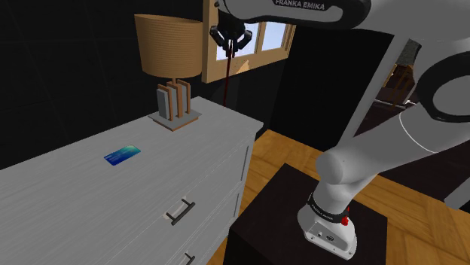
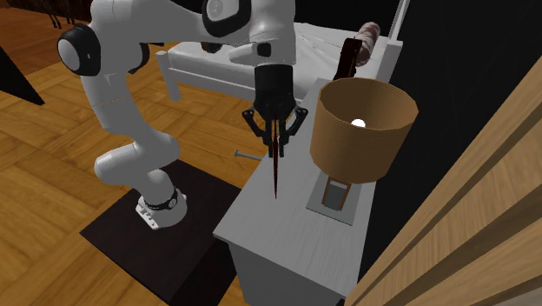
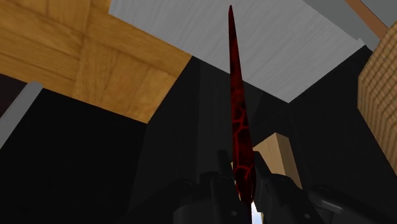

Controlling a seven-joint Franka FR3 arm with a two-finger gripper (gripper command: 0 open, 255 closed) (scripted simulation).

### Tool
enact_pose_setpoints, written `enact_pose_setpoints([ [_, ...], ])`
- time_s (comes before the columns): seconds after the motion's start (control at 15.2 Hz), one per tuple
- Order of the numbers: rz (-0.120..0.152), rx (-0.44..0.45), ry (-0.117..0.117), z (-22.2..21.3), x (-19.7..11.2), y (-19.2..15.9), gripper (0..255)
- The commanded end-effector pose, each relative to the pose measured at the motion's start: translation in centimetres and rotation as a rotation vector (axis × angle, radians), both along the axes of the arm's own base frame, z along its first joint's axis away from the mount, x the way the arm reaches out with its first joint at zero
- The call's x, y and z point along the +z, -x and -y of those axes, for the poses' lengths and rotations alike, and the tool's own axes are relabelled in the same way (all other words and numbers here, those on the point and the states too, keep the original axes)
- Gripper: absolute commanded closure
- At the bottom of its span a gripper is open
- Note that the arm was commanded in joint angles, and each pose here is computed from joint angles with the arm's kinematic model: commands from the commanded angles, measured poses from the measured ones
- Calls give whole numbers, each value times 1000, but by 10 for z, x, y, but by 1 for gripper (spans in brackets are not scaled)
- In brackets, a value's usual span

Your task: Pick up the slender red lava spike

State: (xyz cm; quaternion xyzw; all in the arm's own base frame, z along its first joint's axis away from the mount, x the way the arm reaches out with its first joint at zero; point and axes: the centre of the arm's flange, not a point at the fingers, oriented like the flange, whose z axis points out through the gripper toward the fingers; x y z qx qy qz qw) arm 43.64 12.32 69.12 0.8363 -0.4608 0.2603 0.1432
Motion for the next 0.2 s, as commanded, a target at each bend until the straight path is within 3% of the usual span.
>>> enact_pose_setpoints([
  [0.0,0,0,0,0,11,0,255],
  [0.13,0,0,0,0,11,0,255],
])
